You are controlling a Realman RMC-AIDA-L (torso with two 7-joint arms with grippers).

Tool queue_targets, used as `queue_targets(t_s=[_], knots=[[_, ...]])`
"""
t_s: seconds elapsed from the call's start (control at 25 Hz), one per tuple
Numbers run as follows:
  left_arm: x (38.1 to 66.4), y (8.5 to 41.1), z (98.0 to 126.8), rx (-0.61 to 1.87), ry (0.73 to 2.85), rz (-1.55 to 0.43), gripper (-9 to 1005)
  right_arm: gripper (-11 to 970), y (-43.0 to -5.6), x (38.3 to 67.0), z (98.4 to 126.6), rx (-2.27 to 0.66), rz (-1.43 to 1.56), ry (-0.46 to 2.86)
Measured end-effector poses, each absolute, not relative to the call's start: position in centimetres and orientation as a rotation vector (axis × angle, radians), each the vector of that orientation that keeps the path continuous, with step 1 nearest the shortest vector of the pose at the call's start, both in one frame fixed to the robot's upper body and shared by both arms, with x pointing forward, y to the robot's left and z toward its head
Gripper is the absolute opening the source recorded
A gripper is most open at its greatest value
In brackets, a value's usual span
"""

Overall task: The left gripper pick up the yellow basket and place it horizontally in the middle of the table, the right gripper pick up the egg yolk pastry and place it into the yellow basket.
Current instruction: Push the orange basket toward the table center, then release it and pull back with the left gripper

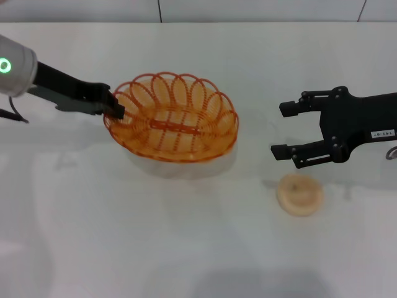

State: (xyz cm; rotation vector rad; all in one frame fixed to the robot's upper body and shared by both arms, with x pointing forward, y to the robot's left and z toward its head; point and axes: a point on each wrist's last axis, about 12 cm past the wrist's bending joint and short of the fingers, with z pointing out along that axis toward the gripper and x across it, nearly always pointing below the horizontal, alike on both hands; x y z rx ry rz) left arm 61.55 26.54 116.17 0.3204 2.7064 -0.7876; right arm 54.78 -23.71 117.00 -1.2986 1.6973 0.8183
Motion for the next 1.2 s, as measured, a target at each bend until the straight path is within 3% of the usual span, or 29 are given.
queue_targets(t_s=[0.56,0.84,1.2], knots=[[60.4,24.9,112.4,0.144,2.729,-0.936,80,816,-23.7,54.2,117.2,-1.325,0.856,1.68],[60.4,25.4,112.3,0.07,2.732,-0.95,79,816,-23.6,54.1,117.3,-1.333,0.862,1.677],[61.4,24.8,113.6,0.151,2.773,-0.875,79,816,-23.4,53.8,117.5,-1.349,0.867,1.665]])
